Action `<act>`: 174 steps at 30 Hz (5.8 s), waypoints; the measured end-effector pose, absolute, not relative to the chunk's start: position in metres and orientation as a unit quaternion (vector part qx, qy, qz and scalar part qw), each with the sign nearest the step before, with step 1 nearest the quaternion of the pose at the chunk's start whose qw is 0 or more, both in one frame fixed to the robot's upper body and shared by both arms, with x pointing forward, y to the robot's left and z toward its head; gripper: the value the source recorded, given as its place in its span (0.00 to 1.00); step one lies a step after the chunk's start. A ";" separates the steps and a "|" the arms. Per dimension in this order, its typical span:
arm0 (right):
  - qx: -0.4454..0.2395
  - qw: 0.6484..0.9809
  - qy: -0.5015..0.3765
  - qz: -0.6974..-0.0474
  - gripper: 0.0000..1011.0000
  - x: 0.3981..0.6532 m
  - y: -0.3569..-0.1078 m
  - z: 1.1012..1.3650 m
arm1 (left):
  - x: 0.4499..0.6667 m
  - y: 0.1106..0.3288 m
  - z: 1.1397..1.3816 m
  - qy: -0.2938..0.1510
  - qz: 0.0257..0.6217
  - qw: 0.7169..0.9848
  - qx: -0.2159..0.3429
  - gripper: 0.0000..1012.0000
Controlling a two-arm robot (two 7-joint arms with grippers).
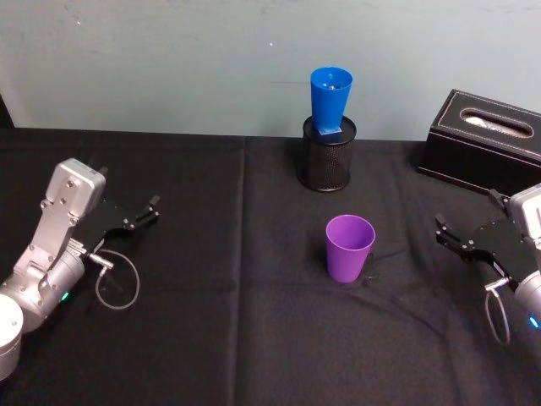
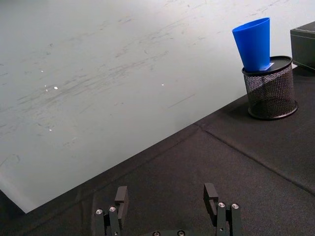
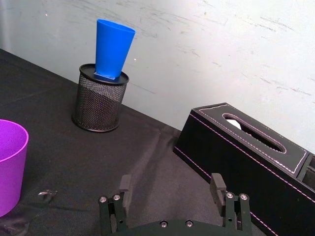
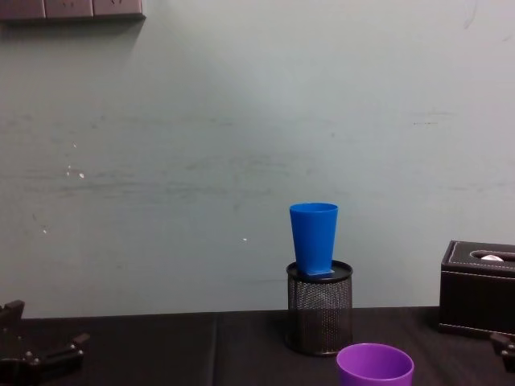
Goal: Pick up one cup with a gripper and tap it against the other cup.
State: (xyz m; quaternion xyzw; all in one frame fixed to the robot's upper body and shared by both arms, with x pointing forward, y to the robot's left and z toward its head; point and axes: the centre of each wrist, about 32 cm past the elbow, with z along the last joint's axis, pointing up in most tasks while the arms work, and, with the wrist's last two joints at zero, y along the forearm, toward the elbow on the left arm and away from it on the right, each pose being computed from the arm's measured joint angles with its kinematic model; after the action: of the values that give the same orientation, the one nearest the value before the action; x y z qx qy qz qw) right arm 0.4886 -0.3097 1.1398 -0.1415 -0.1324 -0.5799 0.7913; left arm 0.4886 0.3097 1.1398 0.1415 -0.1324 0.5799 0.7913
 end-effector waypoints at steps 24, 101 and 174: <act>-0.141 0.791 -0.132 -0.580 0.99 0.489 -0.310 1.140 | 0.489 0.310 1.140 -0.132 0.580 0.791 0.141 0.99; -0.066 0.920 0.002 -0.387 0.99 0.510 -0.258 1.122 | 0.489 0.310 1.140 -0.132 0.580 0.791 0.141 0.99; -0.062 0.920 -0.001 -0.387 0.73 0.517 -0.254 1.119 | 0.489 0.310 1.140 -0.132 0.580 0.791 0.141 0.99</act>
State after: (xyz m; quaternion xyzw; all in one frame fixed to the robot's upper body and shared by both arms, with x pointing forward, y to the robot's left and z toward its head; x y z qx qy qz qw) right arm 0.5173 -0.2541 1.1191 -0.0617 -0.0009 -0.3873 0.9199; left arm 0.4886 0.3097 1.1398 0.1415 -0.1325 0.5799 0.7913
